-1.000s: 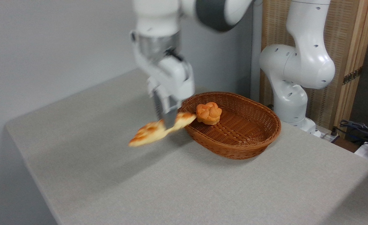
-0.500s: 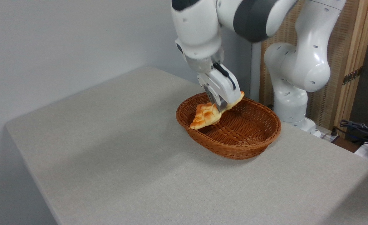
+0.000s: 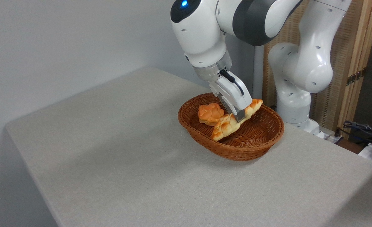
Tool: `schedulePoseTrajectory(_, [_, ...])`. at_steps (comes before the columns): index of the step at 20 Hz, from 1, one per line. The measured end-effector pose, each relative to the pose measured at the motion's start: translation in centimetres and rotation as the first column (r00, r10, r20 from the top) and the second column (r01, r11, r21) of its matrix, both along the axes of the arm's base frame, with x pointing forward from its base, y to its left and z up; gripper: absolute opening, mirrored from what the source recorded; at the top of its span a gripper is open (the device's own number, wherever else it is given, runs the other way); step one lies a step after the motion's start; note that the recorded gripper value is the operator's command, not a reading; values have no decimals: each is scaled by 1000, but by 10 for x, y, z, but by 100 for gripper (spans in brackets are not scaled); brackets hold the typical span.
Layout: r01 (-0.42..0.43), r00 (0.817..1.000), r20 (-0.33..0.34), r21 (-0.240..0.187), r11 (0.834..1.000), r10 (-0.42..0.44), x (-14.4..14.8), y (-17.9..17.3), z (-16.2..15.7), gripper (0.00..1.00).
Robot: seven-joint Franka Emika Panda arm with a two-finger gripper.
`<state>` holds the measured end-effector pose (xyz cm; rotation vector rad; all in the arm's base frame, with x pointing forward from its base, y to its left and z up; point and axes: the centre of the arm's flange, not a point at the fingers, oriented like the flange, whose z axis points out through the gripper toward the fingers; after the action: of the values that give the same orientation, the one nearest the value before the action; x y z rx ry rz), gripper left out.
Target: Put bread into the basket
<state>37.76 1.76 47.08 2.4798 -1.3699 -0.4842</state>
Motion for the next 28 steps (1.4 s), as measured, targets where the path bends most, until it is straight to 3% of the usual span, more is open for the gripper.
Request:
schedulePoseTrajectory(9, [2,1000,-6,3,1000,-2,1,-1,-2,100])
schedulePoseTrajectory(12, [5,996,88,-1,1000,-5,15,-6,36,100])
schedulePoseTrajectory(14, [8,972,233,-18,1000,-4,34,-21,84,100])
schedulePoseTrajectory(16, [-2,927,374,-32,999,14,56,-37,130,100])
schedulePoseTrajectory(18, [-37,898,435,-65,997,62,76,-40,157,100])
schedulePoseTrajectory(20, [-86,879,460,-104,991,125,94,-35,174,100])
schedulePoseTrajectory(23, [-196,864,456,-89,977,215,119,-47,181,100])
schedulePoseTrajectory(25, [-243,867,438,-47,969,239,135,-64,176,100])
schedulePoseTrajectory(28, [-254,877,416,-24,967,241,152,-74,165,100])
